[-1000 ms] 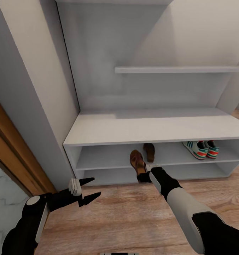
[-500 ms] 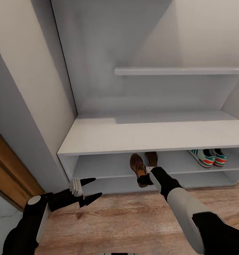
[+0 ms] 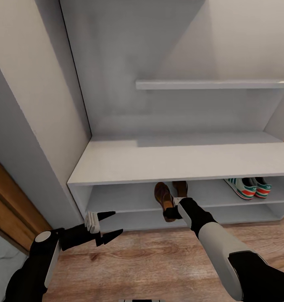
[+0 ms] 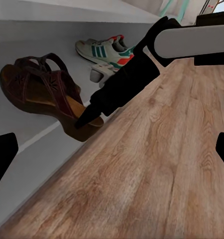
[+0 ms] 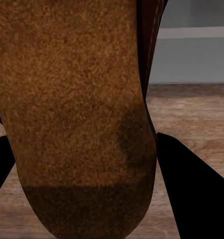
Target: Pick up the two gym shoes and the two sandals from the corridor floor and place them onto the hallstand (shoe rack) in the corridor, making sure they are on the rack and not on the floor. Arrange them so the two gym shoes are next to each other and the two sandals are next to each other.
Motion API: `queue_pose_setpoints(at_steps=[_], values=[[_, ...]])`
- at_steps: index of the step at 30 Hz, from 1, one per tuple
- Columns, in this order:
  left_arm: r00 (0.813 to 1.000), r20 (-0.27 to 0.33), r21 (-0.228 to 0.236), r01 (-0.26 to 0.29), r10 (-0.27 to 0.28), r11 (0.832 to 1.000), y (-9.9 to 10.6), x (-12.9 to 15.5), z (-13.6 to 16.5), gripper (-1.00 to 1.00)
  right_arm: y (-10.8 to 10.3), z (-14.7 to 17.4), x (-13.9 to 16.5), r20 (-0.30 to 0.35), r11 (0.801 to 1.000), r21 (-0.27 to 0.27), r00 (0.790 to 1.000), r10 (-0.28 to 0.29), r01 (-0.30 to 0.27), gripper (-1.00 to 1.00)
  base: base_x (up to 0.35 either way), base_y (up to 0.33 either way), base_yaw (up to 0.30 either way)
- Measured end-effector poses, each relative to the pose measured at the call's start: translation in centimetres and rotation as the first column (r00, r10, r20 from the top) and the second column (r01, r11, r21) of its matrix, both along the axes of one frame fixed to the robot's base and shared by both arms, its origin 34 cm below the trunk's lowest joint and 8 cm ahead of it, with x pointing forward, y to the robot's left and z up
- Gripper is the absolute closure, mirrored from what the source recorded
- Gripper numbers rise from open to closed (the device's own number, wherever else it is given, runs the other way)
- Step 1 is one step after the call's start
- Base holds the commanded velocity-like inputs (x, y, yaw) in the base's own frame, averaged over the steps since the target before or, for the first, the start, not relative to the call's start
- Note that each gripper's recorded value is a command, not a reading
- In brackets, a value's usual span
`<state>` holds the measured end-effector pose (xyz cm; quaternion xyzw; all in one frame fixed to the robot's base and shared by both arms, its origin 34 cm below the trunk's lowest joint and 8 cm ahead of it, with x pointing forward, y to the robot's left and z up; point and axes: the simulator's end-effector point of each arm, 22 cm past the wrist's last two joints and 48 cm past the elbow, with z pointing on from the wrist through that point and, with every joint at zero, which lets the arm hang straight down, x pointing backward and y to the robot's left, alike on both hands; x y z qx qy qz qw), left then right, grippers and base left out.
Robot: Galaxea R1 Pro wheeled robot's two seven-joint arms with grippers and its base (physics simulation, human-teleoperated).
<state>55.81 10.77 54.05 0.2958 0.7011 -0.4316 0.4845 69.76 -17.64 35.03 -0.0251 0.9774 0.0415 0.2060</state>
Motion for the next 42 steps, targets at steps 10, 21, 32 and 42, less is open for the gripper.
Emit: queue_pose_setpoints(at_steps=[10, 21, 32, 42], values=[[0.998, -0.002, 0.004, 0.061, -0.061, 0.998, -2.1, -1.0, -0.1, -1.0, 0.0, 0.0, 0.0, 0.0, 1.0, 0.0, 1.0, 0.0, 0.0, 1.0, 0.02, 0.0, 0.0], [0.995, -0.002, 0.008, 0.099, -0.099, 0.995, -3.3, -1.7, -0.2, -1.0, 0.0, 0.0, 0.0, 0.0, 1.0, -0.001, 1.0, 0.001, -0.001, 1.0, 0.076, 0.0, 0.0], [0.995, -0.002, 0.008, 0.099, -0.099, 0.995, -3.3, -1.7, -0.2, -1.0, 0.0, 0.0, 0.0, 0.0, 1.0, 0.0, 1.0, 0.001, -0.001, 1.0, 0.09, 0.0, 0.0], [0.995, -0.003, 0.008, 0.1, -0.1, 0.995, -3.3, -1.7, -0.2, -1.0, 0.0, 0.1, 0.2, 0.009, 1.0, 0.002, 1.0, -0.002, 0.002, 1.0, 0.002, 0.0, 0.0]])
